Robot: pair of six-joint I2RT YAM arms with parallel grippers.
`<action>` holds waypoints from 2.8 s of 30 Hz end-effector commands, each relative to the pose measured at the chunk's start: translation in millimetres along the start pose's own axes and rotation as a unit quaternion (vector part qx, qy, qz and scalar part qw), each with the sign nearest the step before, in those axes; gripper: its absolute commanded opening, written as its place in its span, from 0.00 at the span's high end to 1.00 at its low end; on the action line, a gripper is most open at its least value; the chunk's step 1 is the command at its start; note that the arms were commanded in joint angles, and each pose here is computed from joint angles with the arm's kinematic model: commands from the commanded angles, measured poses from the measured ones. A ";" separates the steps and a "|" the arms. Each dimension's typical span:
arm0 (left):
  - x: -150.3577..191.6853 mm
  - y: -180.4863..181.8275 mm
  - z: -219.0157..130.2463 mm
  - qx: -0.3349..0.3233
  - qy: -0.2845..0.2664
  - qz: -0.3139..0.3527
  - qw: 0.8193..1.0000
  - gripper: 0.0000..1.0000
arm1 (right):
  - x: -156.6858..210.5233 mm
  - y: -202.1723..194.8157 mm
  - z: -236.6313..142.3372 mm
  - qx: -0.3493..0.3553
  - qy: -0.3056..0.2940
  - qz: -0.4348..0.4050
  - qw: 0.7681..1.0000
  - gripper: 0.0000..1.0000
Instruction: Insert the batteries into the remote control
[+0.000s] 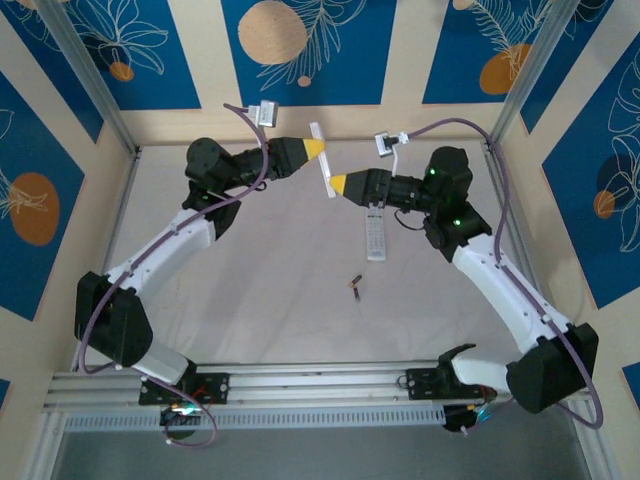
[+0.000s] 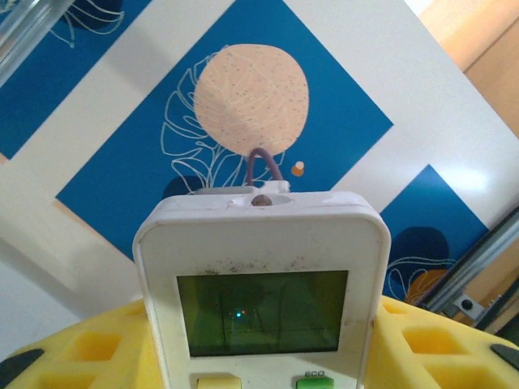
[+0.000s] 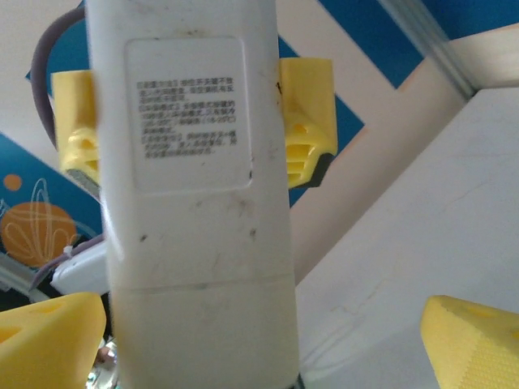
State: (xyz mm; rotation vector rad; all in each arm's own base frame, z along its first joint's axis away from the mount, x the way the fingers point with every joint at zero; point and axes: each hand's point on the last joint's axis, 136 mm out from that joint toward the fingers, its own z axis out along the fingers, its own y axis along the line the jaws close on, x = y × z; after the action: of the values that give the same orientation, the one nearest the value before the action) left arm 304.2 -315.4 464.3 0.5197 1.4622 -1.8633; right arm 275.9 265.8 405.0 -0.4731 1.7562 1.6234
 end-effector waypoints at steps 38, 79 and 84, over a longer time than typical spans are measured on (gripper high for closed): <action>47.8 96.5 -45.5 -0.294 0.028 -0.127 0.947 0.30 | 42.1 -83.1 15.3 0.310 0.144 -0.257 0.904 0.64; 8.6 60.8 -18.2 -0.062 -0.071 0.006 0.996 1.00 | 3.9 -57.0 -0.1 0.151 -0.131 0.172 0.965 0.49; 8.6 66.3 -24.5 -0.069 -0.080 -0.006 0.994 1.00 | 8.0 -67.8 2.5 0.162 -0.114 0.173 0.965 0.77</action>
State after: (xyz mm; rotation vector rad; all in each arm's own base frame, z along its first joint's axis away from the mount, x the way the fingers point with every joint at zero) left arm 353.8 -307.7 392.6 0.2356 1.5531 -1.7431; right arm 313.8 259.2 345.2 0.2012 1.9636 1.4975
